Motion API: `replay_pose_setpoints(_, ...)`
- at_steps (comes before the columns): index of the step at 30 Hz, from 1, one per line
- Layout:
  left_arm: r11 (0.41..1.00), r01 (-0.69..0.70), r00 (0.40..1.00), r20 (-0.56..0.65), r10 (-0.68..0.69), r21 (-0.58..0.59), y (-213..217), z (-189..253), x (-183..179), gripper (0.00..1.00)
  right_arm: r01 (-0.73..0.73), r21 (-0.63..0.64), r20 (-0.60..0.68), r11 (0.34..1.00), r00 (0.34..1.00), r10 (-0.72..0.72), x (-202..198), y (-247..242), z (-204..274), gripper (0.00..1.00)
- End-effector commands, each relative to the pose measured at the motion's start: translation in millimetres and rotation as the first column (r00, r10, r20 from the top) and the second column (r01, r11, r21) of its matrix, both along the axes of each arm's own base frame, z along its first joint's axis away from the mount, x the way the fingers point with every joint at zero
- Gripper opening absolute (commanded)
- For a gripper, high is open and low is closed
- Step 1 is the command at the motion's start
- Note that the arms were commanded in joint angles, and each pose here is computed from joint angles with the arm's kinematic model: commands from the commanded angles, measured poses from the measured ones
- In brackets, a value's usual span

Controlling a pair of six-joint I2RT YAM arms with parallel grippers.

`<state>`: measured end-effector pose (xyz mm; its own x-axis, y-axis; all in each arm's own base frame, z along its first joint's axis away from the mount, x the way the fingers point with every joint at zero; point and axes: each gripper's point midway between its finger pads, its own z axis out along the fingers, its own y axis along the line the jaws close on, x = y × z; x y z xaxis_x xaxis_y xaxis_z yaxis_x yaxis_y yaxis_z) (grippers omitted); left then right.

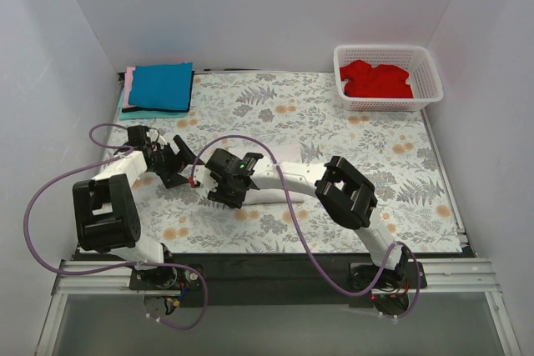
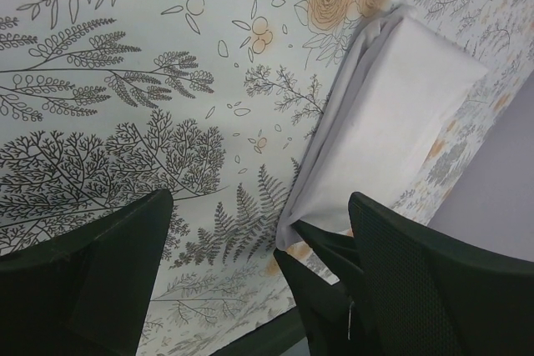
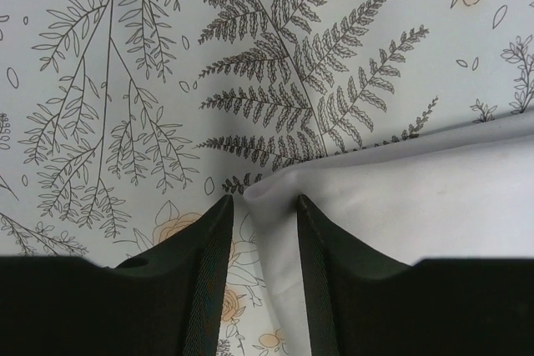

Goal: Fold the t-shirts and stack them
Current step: Neatly place the folded tshirt to the corner

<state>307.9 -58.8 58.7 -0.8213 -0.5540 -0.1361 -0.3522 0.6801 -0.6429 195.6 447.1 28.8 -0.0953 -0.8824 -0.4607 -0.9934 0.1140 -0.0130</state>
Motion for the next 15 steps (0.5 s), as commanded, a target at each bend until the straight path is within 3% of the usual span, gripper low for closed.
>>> replay_pose_setpoints(1,1.000,-0.016,1.000,0.025,0.016,0.003,3,6,3,0.86,-0.024,0.015,0.012,1.000,1.000,0.024,-1,8,-6,0.43)
replay_pose_setpoints(4,1.000,-0.013,1.000,-0.004,0.013,-0.025,0,0,4,0.86,-0.036,-0.010,0.019,0.999,0.999,0.036,-2,0,-18,0.42)
replay_pose_setpoints(9,0.991,0.015,1.000,-0.018,-0.017,-0.131,-14,-1,5,0.83,-0.036,-0.004,0.056,0.999,0.998,0.036,11,-5,-15,0.02)
replay_pose_setpoints(15,0.962,0.000,1.000,0.010,0.003,-0.272,-34,2,-1,0.84,-0.025,0.109,0.064,0.994,0.998,0.018,30,-6,30,0.01)
